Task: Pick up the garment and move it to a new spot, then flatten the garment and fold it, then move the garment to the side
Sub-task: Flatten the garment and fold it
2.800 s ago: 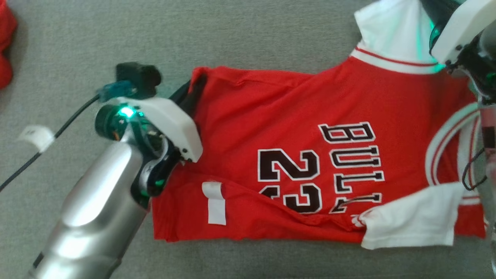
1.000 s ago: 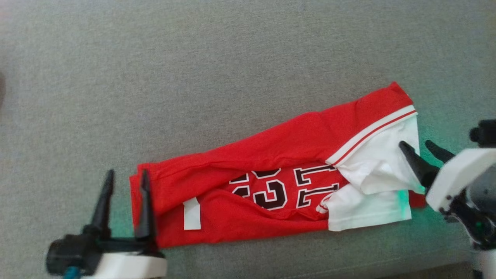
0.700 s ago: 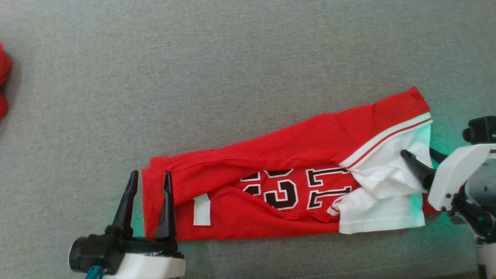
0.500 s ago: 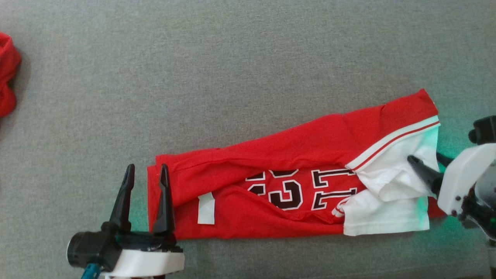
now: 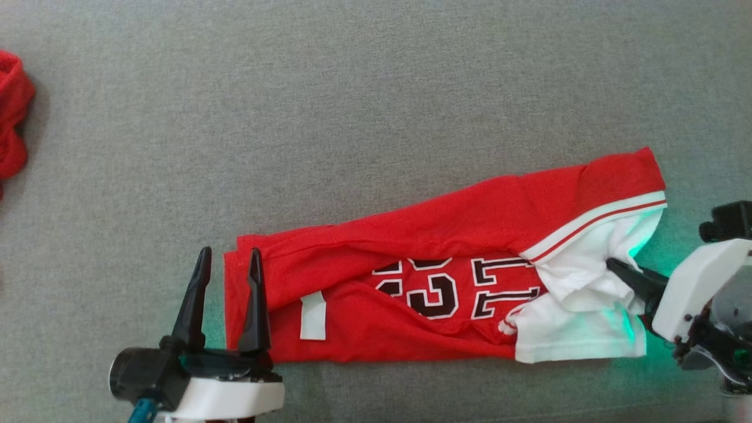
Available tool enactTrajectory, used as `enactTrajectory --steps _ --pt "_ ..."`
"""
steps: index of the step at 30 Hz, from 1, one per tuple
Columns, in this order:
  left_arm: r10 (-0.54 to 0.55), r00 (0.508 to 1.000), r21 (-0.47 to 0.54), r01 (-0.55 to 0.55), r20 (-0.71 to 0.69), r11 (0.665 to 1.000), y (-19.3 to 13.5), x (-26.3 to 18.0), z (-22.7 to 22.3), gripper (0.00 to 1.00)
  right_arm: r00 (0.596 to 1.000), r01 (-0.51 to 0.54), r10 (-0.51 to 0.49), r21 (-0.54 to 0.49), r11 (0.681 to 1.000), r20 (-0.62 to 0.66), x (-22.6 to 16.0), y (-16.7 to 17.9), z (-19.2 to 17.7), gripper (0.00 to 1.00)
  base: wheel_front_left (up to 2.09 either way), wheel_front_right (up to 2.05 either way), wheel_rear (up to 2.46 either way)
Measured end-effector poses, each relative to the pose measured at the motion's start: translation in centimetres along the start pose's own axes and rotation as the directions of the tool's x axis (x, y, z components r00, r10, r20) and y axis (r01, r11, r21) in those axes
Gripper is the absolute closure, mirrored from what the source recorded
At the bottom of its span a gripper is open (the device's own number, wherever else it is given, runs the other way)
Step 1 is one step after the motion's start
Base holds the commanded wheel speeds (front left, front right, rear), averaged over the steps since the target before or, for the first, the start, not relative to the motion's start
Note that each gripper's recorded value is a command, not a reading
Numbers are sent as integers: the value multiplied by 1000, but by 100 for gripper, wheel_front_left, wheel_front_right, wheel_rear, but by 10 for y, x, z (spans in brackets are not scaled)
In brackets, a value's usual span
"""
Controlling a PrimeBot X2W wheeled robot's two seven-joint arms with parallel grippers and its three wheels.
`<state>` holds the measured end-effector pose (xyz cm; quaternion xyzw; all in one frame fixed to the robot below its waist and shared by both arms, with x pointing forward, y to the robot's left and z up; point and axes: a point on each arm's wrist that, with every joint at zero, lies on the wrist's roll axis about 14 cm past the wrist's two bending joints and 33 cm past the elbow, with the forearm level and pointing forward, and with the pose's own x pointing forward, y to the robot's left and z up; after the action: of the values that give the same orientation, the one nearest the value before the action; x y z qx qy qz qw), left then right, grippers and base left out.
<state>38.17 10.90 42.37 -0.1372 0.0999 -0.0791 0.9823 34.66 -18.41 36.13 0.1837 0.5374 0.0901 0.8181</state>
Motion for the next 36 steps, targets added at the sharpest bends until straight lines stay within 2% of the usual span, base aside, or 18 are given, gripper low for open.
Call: enactTrajectory --steps 3,6,11,20,24,27,32,35,36 --pt "2 1000 1 -2 9 1000 1 0 2 0 999 -40 37 85 996 36 1 5 7 100 0 0 0" --pt "3 1000 -5 -3 17 1000 1 0 4 0 995 -64 54 127 990 84 -2 7 24 100 0 0 0" --pt "8 1000 -18 -8 28 1000 1 -1 6 0 985 -43 21 130 991 171 -17 -1 56 100 0 0 0" --pt "0 1000 -31 1 22 1000 0 -4 3 0 972 1 -30 124 992 235 -42 -11 75 100 0 0 0" --pt "-6 1000 -35 6 23 999 -2 -5 3 0 968 -29 17 41 999 251 -52 12 83 100 0 0 0" --pt "-11 1000 -35 12 25 999 -3 -7 4 0 965 -92 101 -45 995 242 -58 44 81 100 0 0 0" --pt "-6 999 -30 8 44 1000 -1 -11 10 0 964 -206 223 -128 970 145 -55 89 52 100 0 0 0" --pt "8 998 -25 -7 60 1000 3 -15 15 0 951 -288 302 -181 940 56 -50 119 27 100 0 0 0" --pt "8 998 -25 -7 60 1000 3 -15 15 0 951 -288 302 -181 940 56 -50 119 27 100 0 0 0"
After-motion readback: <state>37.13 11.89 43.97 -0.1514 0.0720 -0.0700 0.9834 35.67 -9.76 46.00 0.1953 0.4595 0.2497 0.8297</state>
